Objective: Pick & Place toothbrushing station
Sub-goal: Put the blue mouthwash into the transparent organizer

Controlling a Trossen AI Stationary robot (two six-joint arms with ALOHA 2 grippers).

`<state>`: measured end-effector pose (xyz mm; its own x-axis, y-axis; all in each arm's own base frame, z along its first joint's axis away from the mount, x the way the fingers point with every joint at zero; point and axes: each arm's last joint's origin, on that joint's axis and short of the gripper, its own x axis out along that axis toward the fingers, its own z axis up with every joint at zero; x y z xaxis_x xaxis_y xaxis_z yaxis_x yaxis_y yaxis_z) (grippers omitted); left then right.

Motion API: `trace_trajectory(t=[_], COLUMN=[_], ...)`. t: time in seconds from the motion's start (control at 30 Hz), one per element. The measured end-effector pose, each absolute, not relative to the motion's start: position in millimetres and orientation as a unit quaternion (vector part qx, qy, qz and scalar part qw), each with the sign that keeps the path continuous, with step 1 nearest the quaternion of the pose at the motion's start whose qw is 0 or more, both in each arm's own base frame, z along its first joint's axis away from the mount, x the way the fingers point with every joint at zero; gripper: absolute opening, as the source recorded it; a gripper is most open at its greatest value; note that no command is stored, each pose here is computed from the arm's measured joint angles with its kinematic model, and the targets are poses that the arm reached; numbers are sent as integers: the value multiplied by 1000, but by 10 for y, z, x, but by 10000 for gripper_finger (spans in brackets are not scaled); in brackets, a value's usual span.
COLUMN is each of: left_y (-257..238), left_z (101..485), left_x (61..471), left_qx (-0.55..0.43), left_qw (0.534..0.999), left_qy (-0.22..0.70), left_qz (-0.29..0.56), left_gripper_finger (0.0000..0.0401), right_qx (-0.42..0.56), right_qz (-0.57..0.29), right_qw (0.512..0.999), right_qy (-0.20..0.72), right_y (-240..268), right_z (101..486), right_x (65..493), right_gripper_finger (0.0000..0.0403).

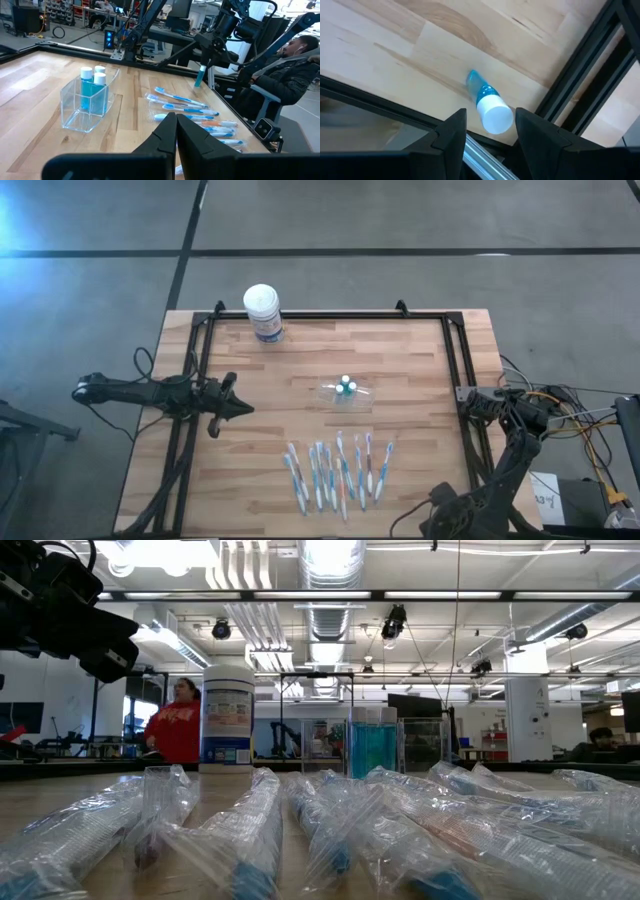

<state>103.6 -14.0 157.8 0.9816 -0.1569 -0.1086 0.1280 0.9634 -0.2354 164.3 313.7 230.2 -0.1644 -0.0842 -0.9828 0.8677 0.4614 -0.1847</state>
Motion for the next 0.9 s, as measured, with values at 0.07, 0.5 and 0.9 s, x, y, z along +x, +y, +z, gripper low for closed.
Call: trace_trajectory(t=[0.07, 0.5, 0.9], left_y=[-140, -140, -140], left_z=[1578, 1578, 1578], left_x=[1036, 1036, 1036], left_qx=[-114, -114, -114], left_qw=[989, 989, 989], left_qy=[63, 63, 63], left_qz=[-72, -72, -72], left_gripper_finger=[14, 14, 14], right_qx=[304, 300, 309], right_qz=[-422, -426, -417], right_qw=[567, 565, 566], right_qy=[639, 639, 640], right_y=[3129, 3113, 3124], right_z=[2303, 2269, 2183], right_x=[1637, 1628, 1634], right_gripper_finger=[166, 166, 166])
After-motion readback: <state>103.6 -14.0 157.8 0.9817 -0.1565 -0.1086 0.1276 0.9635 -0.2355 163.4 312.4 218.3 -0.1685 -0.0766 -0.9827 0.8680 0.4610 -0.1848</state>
